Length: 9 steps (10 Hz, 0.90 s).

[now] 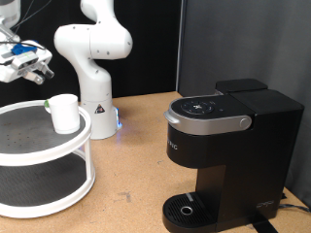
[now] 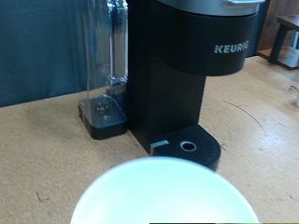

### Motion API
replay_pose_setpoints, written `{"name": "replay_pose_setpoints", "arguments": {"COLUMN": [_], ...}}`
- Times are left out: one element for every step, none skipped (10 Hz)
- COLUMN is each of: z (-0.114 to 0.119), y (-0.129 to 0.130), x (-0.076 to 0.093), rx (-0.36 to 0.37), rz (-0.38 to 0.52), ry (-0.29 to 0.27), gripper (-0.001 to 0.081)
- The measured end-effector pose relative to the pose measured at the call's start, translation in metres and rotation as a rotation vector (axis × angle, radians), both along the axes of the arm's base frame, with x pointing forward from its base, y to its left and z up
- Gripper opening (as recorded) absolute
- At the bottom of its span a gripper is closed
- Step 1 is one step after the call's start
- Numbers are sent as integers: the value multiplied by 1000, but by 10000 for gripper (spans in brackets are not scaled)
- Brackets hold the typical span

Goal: Make a cup of coffee with the keurig machine

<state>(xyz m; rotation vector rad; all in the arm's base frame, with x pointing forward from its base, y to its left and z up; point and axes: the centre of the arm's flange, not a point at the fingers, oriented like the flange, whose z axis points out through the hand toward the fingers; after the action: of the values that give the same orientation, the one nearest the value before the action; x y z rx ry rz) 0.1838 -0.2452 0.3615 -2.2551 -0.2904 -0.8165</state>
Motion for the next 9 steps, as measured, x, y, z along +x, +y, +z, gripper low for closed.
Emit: {"name": "replay_pose_setpoints", "arguments": {"z": [-5,-10,-13,-18,-26,-34,-44,-54,-62], "y": [-2,-4,-4,-6,-8,-8,-8,-7,-5], "x": [-4,-5,-6,-5,-4,-3,-1,2,4], "rx": [-7,-16,-21,-31,-42,-51,-59,-64,-60], "rz": [-16,-33,-44,-60,-79,-92,-99,-99,-97], "ry": [-7,-8,-4,9,28,50,73,84,86], "gripper": [407,407,609,734,734,794,794,800,800]}}
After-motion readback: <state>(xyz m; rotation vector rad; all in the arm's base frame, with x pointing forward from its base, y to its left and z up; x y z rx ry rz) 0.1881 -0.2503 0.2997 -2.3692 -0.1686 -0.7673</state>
